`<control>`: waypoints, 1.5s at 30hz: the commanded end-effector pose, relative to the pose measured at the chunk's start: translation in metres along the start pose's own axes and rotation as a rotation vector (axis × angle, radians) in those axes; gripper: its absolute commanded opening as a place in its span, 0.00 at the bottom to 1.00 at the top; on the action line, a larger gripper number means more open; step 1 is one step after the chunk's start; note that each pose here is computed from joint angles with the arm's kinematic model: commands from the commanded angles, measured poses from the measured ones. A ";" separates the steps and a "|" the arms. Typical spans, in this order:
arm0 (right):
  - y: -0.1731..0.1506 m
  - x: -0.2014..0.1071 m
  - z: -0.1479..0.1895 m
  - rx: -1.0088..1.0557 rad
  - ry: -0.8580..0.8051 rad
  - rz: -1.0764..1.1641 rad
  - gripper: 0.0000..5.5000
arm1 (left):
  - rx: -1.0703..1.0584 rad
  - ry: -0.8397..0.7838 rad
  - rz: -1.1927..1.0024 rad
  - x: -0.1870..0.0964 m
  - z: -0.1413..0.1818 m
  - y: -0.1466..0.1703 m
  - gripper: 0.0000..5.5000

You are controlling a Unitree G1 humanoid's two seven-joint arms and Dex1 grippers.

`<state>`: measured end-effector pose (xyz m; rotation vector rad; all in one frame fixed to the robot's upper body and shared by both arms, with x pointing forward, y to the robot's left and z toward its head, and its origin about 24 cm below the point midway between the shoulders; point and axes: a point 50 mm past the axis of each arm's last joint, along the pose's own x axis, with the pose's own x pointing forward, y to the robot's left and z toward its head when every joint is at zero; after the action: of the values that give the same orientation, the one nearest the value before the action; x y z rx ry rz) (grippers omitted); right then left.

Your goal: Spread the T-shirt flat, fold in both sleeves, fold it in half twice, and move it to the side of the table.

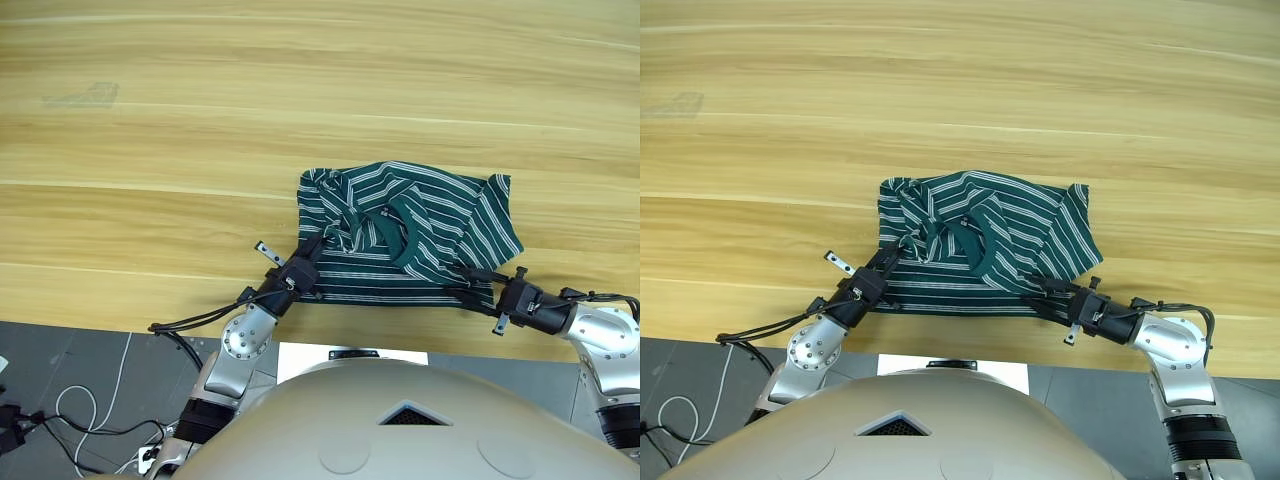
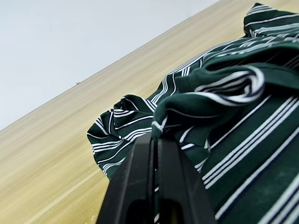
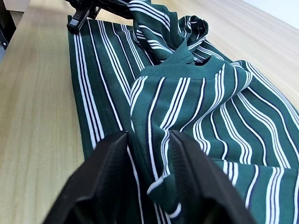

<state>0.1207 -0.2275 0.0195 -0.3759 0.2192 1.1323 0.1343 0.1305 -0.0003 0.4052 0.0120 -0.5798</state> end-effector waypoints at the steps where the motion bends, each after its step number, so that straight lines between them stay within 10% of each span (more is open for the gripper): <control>1: 0.000 -0.001 0.000 -0.013 0.022 0.014 0.45 | 0.014 0.010 -0.007 -0.002 0.000 -0.001 0.00; 8: -0.002 0.000 -0.004 0.008 0.044 -0.016 0.66 | 0.009 0.012 -0.009 -0.003 0.000 -0.004 0.00; 45: -0.024 -0.006 -0.001 -0.015 0.035 -0.113 0.62 | -0.029 0.004 0.001 -0.004 0.002 -0.020 0.00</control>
<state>0.1377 -0.2398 0.0233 -0.3998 0.2108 1.0226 0.1212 0.1186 -0.0042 0.3694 0.0173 -0.5706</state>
